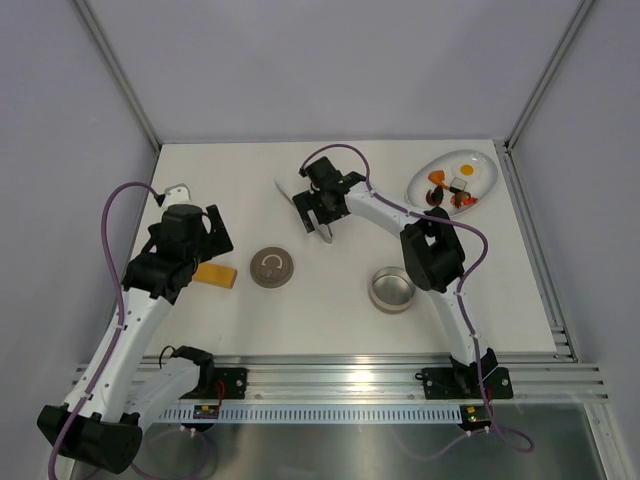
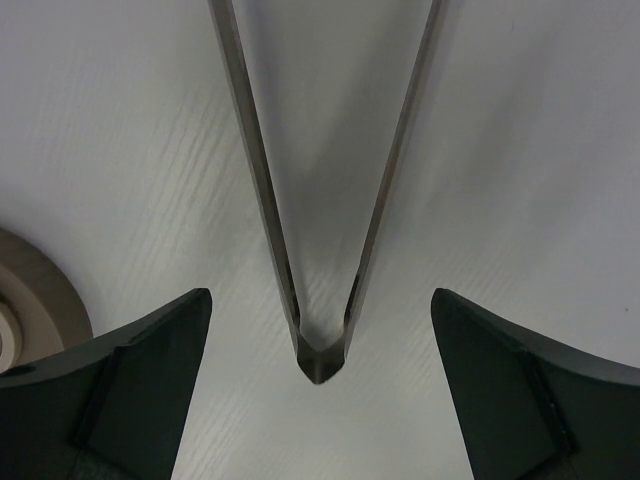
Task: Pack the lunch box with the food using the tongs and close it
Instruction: Pick up the clamp at the center of the board, then pick up the fake food from the plate.
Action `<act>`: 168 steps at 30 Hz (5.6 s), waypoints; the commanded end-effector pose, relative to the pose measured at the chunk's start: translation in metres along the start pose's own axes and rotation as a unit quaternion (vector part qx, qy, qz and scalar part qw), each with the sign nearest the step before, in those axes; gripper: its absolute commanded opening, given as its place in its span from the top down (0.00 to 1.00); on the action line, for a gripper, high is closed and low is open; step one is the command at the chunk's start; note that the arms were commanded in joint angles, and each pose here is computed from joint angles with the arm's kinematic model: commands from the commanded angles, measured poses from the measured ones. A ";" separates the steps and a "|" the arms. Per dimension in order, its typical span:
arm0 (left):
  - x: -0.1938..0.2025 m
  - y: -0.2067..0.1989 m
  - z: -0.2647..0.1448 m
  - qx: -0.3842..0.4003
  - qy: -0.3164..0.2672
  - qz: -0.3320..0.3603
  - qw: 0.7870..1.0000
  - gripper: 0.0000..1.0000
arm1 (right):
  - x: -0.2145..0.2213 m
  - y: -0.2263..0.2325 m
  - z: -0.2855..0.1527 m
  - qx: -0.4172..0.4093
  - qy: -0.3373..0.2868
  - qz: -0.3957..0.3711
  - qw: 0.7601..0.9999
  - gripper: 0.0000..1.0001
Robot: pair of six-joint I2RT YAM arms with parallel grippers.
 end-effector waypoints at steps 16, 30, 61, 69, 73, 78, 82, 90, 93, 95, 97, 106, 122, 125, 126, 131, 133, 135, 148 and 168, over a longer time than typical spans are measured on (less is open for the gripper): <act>0.000 0.001 -0.004 0.007 -0.007 0.008 1.000 0.01 | -0.038 0.013 0.065 0.032 -0.064 -0.014 0.997 0.02; 0.003 0.002 -0.003 0.005 -0.006 0.010 1.000 0.01 | -0.036 0.014 0.059 0.038 -0.072 0.006 0.997 0.42; -0.013 -0.005 -0.008 0.027 -0.013 -0.006 1.000 0.01 | -0.016 -0.146 -0.249 0.095 -0.054 0.208 0.972 0.70; -0.011 -0.006 -0.006 0.027 -0.005 -0.001 1.000 0.01 | 0.011 -0.210 -0.269 0.128 -0.057 0.290 0.947 0.70; -0.011 -0.006 -0.006 0.028 -0.003 -0.001 1.000 0.01 | 0.015 -0.224 -0.269 0.128 -0.037 0.306 0.943 0.67; -0.011 -0.008 -0.004 0.031 -0.002 -0.003 1.000 0.01 | 0.011 -0.230 -0.267 0.133 -0.035 0.313 0.940 0.64; -0.010 -0.008 -0.003 0.033 0.001 -0.003 0.999 0.01 | 0.008 -0.231 -0.265 0.132 -0.035 0.316 0.939 0.62; -0.012 -0.010 -0.002 0.036 0.001 -0.003 0.999 0.01 | 0.005 -0.234 -0.258 0.137 -0.029 0.322 0.936 0.56; -0.011 -0.010 -0.002 0.036 0.001 -0.003 0.999 0.01 | 0.003 -0.235 -0.256 0.138 -0.032 0.323 0.936 0.56; -0.010 -0.010 -0.001 0.035 0.003 -0.001 0.999 0.01 | 0.002 -0.236 -0.255 0.139 -0.036 0.325 0.935 0.56; -0.010 -0.009 -0.001 0.034 0.003 0.000 0.999 0.01 | 0.000 -0.237 -0.253 0.141 -0.037 0.326 0.934 0.56; -0.008 -0.010 0.000 0.035 0.004 0.000 0.999 0.01 | -0.013 -0.242 -0.240 0.139 -0.058 0.334 0.930 0.53; -0.003 -0.011 0.003 0.036 0.012 0.001 0.999 0.01 | -0.029 -0.267 -0.185 0.167 -0.068 0.362 0.915 0.50; -0.002 -0.011 0.004 0.035 0.014 0.001 0.999 0.01 | -0.027 -0.268 -0.179 0.169 -0.061 0.365 0.914 0.51; -0.001 -0.011 0.004 0.034 0.015 0.001 0.999 0.01 | -0.026 -0.269 -0.177 0.169 -0.059 0.365 0.914 0.51; 0.002 -0.011 0.006 0.034 0.019 0.002 0.999 0.01 | -0.022 -0.281 -0.172 0.173 -0.052 0.378 0.908 0.51; 0.002 -0.011 0.006 0.034 0.020 0.001 0.999 0.01 | -0.020 -0.282 -0.168 0.172 -0.046 0.378 0.908 0.51; 0.001 -0.012 0.007 0.035 0.020 0.001 0.999 0.01 | -0.019 -0.283 -0.166 0.172 -0.044 0.379 0.908 0.51; 0.003 -0.013 0.010 0.036 0.024 0.002 0.999 0.01 | -0.018 -0.280 -0.161 0.152 -0.052 0.388 0.908 0.51; 0.004 -0.013 0.009 0.038 0.026 0.001 0.999 0.01 | 0.000 -0.277 -0.148 0.138 -0.030 0.395 0.908 0.50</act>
Point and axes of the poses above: each gripper's point midway between its finger pads, its own z axis out along the fingers, its own y axis along the line the jaws close on, x = y × z, the point moved 7 cm from there along -z, back along the fingers, and after that the axes turned 15 degrees about z, right-handed, at the moved point
